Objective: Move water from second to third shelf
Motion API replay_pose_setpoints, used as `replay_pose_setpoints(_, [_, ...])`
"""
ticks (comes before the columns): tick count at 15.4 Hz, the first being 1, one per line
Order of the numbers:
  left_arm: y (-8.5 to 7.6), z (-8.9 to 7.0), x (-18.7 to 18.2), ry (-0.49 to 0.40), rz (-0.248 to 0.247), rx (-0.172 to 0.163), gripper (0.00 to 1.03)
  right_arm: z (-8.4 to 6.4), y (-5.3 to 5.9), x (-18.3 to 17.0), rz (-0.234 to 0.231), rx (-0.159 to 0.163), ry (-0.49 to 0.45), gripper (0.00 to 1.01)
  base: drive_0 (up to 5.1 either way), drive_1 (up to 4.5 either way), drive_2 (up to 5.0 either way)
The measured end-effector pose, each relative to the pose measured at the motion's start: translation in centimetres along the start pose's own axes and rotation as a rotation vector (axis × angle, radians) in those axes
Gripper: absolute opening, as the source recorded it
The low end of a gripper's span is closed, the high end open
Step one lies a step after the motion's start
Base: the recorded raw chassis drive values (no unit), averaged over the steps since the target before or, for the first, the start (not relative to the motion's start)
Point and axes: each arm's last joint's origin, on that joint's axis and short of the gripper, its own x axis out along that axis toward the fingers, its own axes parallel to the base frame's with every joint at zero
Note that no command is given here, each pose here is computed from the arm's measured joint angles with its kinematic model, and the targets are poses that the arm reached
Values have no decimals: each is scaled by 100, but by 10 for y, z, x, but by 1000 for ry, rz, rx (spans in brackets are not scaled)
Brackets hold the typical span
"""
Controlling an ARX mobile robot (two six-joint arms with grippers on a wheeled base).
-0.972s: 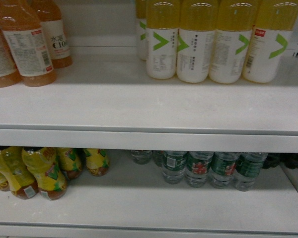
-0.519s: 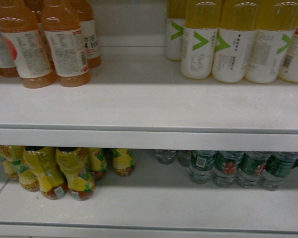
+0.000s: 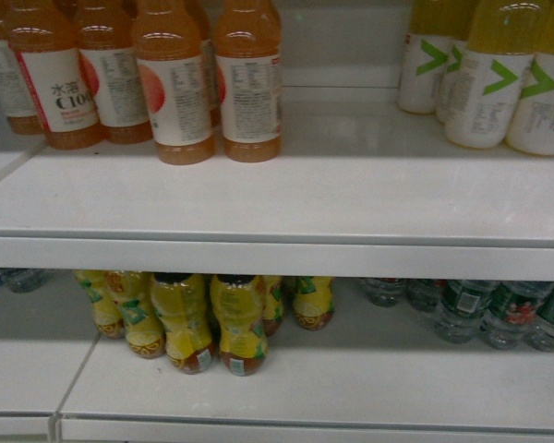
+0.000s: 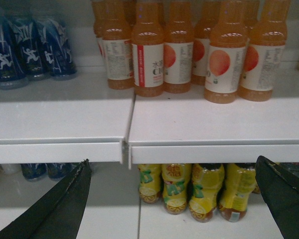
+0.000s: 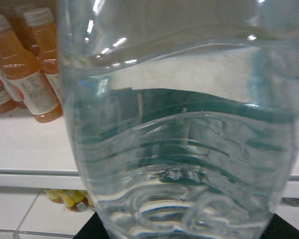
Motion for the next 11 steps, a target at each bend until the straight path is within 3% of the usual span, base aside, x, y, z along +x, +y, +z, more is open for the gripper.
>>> replay_pose_setpoints(11, [0,0,0,-3,0,0,98,0,0,0,1,0,0,39,-499,242,242])
